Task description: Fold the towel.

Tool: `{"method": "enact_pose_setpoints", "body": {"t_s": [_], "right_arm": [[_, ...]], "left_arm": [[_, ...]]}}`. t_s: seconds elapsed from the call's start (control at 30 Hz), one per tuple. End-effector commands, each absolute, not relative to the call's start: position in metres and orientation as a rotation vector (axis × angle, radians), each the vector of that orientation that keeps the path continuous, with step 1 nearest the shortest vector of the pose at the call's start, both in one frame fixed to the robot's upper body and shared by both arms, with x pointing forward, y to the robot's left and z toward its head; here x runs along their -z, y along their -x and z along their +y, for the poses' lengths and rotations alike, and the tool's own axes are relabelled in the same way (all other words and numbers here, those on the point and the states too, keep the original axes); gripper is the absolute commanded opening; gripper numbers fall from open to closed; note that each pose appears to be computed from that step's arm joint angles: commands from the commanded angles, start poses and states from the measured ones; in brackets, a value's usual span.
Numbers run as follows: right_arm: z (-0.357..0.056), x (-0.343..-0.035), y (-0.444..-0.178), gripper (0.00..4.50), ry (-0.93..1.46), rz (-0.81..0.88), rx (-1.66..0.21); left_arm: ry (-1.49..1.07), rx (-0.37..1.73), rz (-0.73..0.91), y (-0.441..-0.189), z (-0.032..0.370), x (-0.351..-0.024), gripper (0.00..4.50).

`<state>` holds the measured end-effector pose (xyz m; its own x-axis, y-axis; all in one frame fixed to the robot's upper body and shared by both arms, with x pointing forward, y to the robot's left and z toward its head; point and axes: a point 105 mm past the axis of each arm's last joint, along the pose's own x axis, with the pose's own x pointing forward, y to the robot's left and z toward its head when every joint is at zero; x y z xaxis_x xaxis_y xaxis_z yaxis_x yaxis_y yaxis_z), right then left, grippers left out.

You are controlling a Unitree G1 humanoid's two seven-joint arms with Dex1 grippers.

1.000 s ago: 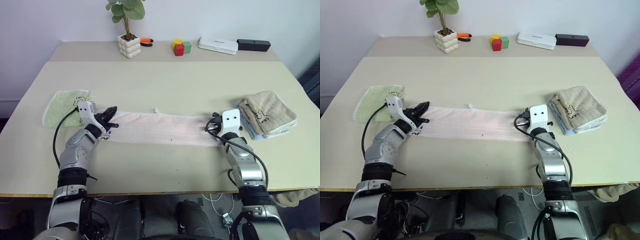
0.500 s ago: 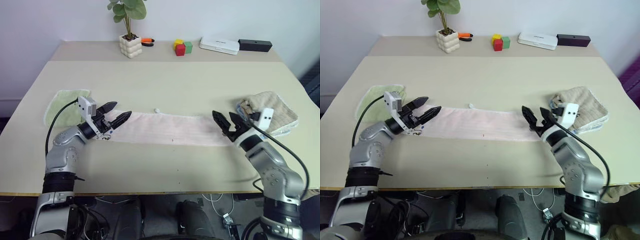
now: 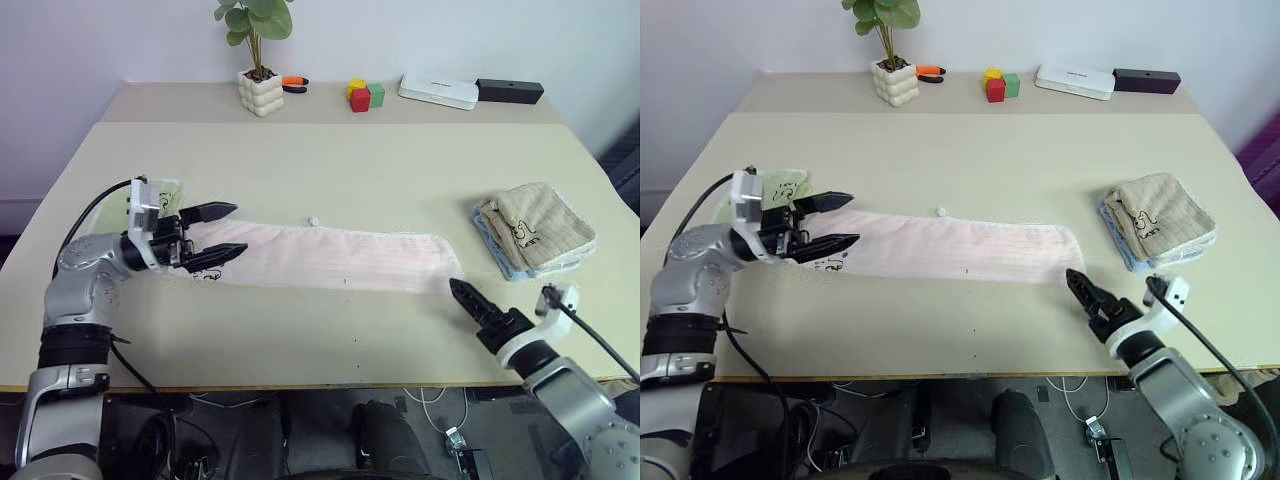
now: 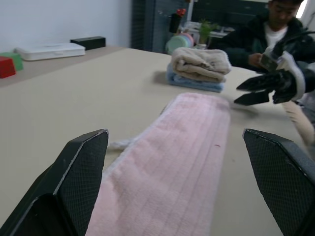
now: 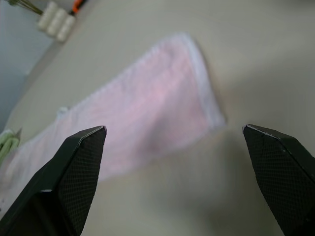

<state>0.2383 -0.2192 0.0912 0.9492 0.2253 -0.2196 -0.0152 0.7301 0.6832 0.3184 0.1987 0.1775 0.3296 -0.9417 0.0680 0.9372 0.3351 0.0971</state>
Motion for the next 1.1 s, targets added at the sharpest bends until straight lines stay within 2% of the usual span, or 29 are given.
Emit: {"method": "enact_pose_setpoints", "body": {"t_s": [0.03, 0.2, 0.37, 0.53, 0.6, 0.67, 0.87, 0.93, 1.1], "right_arm": [[-0.218, -0.098, -0.238, 4.5, -0.749, 0.288, -0.119], [-0.212, -0.091, -0.243, 4.5, -0.835, 0.32, -0.114], [-0.208, -0.083, -0.252, 4.5, -0.855, 0.356, -0.11], [-0.203, -0.088, -0.272, 4.5, -0.904, 0.316, -0.118], [-0.204, -0.087, -0.279, 3.97, -0.917, 0.316, -0.107], [-0.203, -0.087, -0.283, 3.24, -0.913, 0.317, -0.114], [-0.201, -0.092, -0.293, 0.07, -0.862, 0.302, -0.13], [-0.203, -0.094, -0.294, 0.02, -0.854, 0.291, -0.13], [-0.231, -0.117, -0.299, 0.02, -0.463, 0.243, -0.174]], "left_arm": [[-0.057, 1.259, -0.149, -0.316, 0.199, -0.188, 4.48], [-0.095, 1.326, -0.115, -0.299, 0.193, -0.188, 4.48], [-0.094, 1.295, -0.105, -0.298, 0.198, -0.185, 4.48], [-0.088, 1.249, -0.116, -0.295, 0.201, -0.184, 4.48], [-0.089, 1.241, -0.119, -0.293, 0.2, -0.183, 4.5], [-0.088, 1.234, -0.12, -0.292, 0.2, -0.182, 4.5], [-0.092, 1.208, -0.127, -0.293, 0.201, -0.182, 4.5], [-0.093, 1.204, -0.131, -0.293, 0.201, -0.183, 4.5], [-0.088, 1.187, -0.131, -0.296, 0.204, -0.182, 4.5]]}}
